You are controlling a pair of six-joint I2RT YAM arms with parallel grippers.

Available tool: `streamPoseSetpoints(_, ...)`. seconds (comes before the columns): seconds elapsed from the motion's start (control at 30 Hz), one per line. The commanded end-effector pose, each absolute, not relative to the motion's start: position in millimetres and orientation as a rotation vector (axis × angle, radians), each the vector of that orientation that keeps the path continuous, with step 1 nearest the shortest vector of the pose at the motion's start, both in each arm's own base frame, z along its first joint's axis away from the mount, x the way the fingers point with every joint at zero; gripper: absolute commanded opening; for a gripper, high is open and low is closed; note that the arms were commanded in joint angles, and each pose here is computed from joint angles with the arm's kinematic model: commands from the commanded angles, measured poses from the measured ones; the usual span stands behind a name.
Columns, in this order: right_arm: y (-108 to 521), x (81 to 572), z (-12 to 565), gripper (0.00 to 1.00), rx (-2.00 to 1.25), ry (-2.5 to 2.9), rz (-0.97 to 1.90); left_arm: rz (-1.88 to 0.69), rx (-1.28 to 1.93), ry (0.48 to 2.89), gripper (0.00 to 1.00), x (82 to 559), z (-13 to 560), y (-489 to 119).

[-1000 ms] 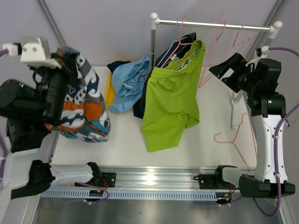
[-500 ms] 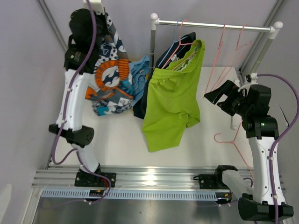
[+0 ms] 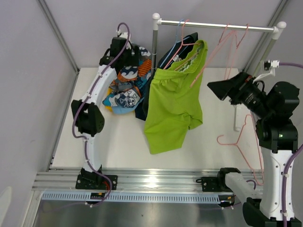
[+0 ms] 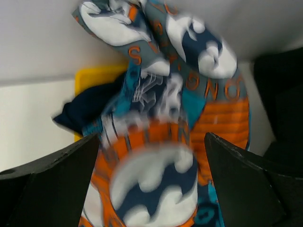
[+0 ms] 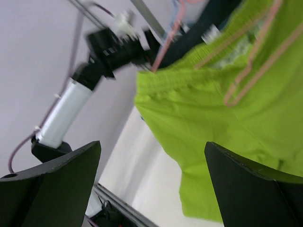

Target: Remove the shorts from the hanger

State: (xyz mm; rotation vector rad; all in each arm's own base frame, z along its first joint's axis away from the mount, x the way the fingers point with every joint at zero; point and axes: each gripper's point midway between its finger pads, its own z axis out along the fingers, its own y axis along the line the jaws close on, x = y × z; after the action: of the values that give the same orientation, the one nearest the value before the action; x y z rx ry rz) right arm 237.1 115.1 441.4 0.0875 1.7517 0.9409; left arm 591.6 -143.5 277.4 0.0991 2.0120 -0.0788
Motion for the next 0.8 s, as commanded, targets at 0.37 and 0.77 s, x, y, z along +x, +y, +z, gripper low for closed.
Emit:
streamPoseSetpoints(0.37, 191, 367, 499, 0.68, 0.019, 1.672, 0.903, -0.276, 0.137, 1.899, 0.99, 315, 324, -115)
streamPoseSetpoints(0.77, 214, 447, 447, 0.44, 0.092, 1.782, 0.781, -0.373, 0.067, 1.935, 0.99, 236, 257, -95)
